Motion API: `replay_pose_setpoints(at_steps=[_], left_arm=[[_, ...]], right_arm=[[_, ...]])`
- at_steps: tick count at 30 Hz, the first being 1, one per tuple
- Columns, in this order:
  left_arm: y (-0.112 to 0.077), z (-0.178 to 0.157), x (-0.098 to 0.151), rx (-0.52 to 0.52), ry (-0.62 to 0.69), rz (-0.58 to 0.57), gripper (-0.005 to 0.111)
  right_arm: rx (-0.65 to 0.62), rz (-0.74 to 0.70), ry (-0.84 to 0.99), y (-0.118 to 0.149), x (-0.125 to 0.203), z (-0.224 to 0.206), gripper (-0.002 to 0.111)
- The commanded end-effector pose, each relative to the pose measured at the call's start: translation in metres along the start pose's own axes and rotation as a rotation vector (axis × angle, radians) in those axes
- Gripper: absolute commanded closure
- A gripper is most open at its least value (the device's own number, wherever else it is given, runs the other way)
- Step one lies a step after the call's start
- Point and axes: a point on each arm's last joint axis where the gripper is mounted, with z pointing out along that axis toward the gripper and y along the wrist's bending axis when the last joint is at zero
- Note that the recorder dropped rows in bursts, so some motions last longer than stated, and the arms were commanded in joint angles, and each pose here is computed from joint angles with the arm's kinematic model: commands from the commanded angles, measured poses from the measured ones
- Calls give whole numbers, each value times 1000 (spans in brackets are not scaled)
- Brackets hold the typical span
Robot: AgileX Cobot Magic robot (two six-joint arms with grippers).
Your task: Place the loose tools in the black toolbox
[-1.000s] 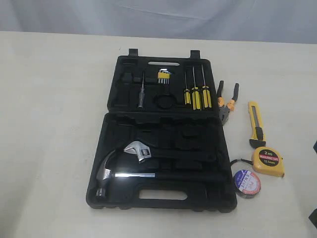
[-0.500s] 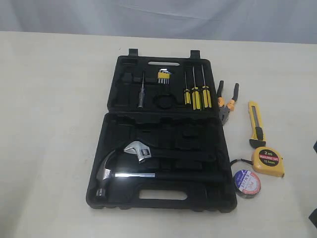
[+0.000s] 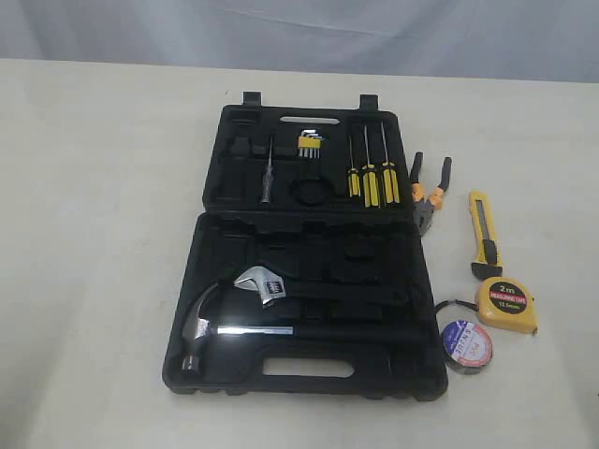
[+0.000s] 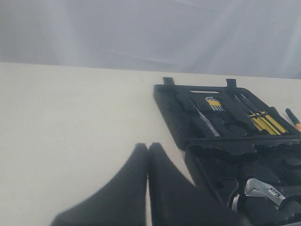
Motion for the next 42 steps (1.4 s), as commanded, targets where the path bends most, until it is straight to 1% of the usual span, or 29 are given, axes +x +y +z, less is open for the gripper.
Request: replay_pose_setpoints(at_steps=[1, 2, 5, 10, 13, 20, 23, 24, 25, 26, 27, 28, 29, 31, 33, 34, 36, 37, 38, 39, 42], left_arm=[[-1, 0, -1, 6, 3, -7, 107], [-1, 0, -1, 6, 3, -7, 107], [-1, 0, -1, 6, 3, -7, 107], [-1, 0, -1, 6, 3, -7, 107], [-1, 0, -1, 6, 3, -7, 107], [-1, 0, -1, 6, 3, -7, 107], [-1, 0, -1, 6, 3, -7, 107], [-1, 0, -1, 6, 3, -7, 107], [-1, 0, -1, 6, 3, -7, 107], [-1, 0, -1, 6, 3, -7, 107], [-1, 0, -1, 6, 3, -7, 107], [-1, 0, -1, 6, 3, -7, 107], [-1, 0, -1, 6, 3, -7, 107], [-1, 0, -1, 6, 3, -7, 107], [-1, 0, -1, 6, 3, -7, 107], [-1, 0, -1, 6, 3, -7, 107], [-1, 0, -1, 6, 3, -7, 107], [-1, 0, -1, 6, 3, -7, 107], [-1, 0, -1, 6, 3, -7, 107], [-1, 0, -1, 6, 3, -7, 107], [-1, 0, -1, 6, 3, -7, 107]], right_arm=[[10, -41, -103, 0, -9, -1, 109], [10, -45, -108, 0, -9, -1, 109], [15, -127, -110, 0, -9, -1, 109], [18, -122, -161, 0, -14, -2, 109], [24, -83, -210, -1, -18, -3, 109], [41, -78, -421, -2, -36, -9, 109], [42, -78, -431, -2, -37, -9, 109], [38, -52, -458, -2, -40, -10, 109], [23, 12, -478, -2, -41, -11, 109], [-47, 283, -516, -2, -44, -12, 109], [-80, 401, -525, -2, -45, -13, 109], [-143, 609, -540, -2, -47, -14, 109], [-168, 677, -552, -2, -48, -15, 109], [-210, 749, -596, -2, -52, -17, 109], [-253, 866, -538, -1, -49, -15, 109], [-258, 874, -498, 1, -46, -14, 109], [-230, 800, -311, 6, -31, -7, 109], [-169, 747, -153, 5, -25, -3, 109], [-143, 735, -92, 3, -25, -3, 109], [-129, 732, -54, 1, -26, -3, 109], [-141, 733, 4, 0, -39, -1, 109]])
